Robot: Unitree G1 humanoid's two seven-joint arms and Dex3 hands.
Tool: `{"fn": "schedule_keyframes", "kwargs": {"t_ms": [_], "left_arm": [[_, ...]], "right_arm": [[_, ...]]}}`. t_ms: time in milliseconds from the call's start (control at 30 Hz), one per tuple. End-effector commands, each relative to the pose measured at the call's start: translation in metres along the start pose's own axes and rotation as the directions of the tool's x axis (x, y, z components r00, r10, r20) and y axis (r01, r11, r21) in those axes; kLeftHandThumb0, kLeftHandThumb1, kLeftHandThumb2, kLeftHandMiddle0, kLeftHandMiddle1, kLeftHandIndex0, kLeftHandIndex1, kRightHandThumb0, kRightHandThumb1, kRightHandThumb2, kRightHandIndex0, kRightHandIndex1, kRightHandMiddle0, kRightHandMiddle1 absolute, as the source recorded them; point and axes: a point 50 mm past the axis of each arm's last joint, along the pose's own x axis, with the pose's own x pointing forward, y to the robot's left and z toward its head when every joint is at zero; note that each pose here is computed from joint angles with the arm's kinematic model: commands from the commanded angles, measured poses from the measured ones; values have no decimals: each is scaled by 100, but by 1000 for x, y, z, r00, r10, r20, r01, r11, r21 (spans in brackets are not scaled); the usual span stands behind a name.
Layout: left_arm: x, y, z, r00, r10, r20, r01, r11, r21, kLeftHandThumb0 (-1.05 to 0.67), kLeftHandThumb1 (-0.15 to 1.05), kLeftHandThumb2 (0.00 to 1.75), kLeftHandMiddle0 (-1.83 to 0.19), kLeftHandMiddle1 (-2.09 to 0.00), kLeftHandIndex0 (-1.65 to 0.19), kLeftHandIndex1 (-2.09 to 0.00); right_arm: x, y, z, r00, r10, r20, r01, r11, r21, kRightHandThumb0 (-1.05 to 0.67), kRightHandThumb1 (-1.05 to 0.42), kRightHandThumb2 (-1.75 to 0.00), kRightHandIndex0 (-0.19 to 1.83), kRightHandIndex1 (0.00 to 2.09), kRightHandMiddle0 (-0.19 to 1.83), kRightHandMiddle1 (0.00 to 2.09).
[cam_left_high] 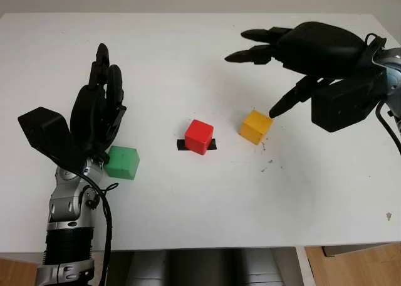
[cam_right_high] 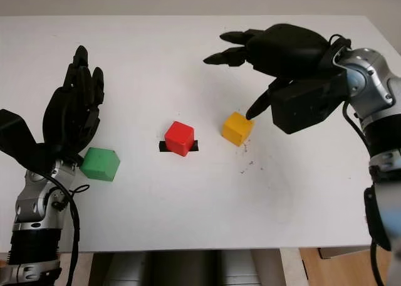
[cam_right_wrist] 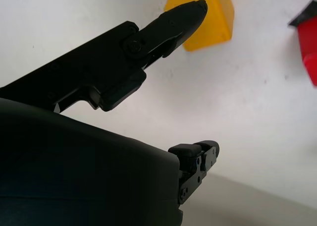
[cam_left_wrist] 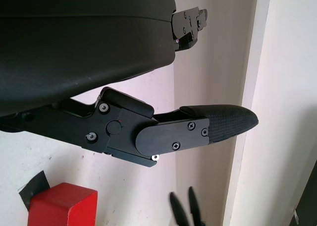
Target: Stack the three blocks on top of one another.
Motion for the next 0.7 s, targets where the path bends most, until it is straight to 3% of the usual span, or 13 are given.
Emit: {"fn": "schedule_keyframes", "kwargs": {"t_ms": [0,267,667], "left_arm": [[1,3,5,1000,3,15,-3,1000,14,-77,105,56,19,0,19,0],[0,4,6,1000,0,12,0,1000,11,-77,105,56,19,0,19,0],[1,4,6,1000,-8,8,8,1000,22,-77,105,56,19,0,19,0]], "right_arm": [[-3,7,1,999,32,-9,-32,999,-27,-67,-75,-6,7,4,31,5],[-2,34,7,993,115,14,-112,987,-117,-70,-76,-6,-6,1,31,5],[0,58,5,996,89,16,-87,988,-130,-63,-78,-5,-6,6,43,10]]}}
